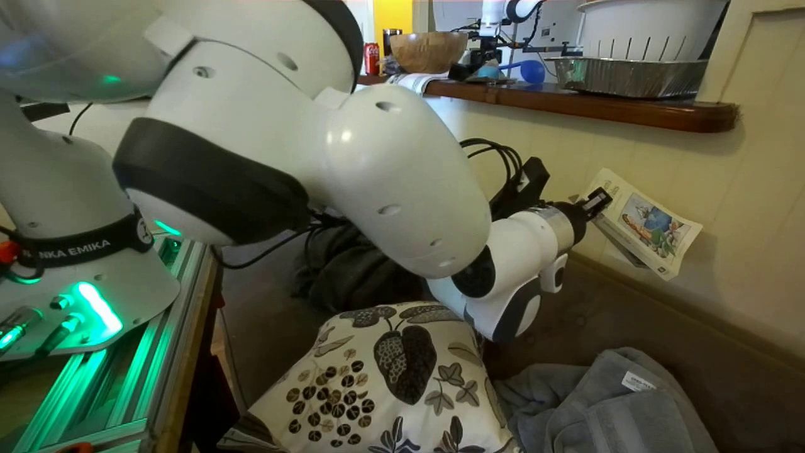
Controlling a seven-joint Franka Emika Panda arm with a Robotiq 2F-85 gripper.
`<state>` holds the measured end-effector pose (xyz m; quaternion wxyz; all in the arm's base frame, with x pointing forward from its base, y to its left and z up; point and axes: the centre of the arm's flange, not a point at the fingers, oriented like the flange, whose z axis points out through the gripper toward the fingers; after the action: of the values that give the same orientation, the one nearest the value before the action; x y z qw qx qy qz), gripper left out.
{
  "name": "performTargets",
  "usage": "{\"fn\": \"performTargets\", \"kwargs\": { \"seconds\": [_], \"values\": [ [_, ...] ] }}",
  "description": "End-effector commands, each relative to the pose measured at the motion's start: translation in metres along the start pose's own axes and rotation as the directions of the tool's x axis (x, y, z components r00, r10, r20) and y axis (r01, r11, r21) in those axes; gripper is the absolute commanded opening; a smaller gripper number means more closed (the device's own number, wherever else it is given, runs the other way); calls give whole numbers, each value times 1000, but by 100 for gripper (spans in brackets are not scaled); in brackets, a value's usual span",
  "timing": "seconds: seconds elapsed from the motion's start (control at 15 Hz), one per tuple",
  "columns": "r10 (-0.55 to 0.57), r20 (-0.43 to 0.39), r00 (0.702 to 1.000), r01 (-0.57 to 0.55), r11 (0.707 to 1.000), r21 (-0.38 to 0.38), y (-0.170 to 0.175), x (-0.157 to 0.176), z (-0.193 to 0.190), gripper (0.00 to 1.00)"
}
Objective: Put the book on the couch
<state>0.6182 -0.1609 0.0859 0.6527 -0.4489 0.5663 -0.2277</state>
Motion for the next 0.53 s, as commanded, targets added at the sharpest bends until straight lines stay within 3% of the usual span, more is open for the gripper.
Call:
{"fn": "performTargets", "kwargs": {
  "seconds": [0.0,0.47],
  "values": [
    [31,44,999,-31,999,-14,9,44,23,6],
    [165,-11,986,-164,968,-192,44,67,-5,6]
  ]
}}
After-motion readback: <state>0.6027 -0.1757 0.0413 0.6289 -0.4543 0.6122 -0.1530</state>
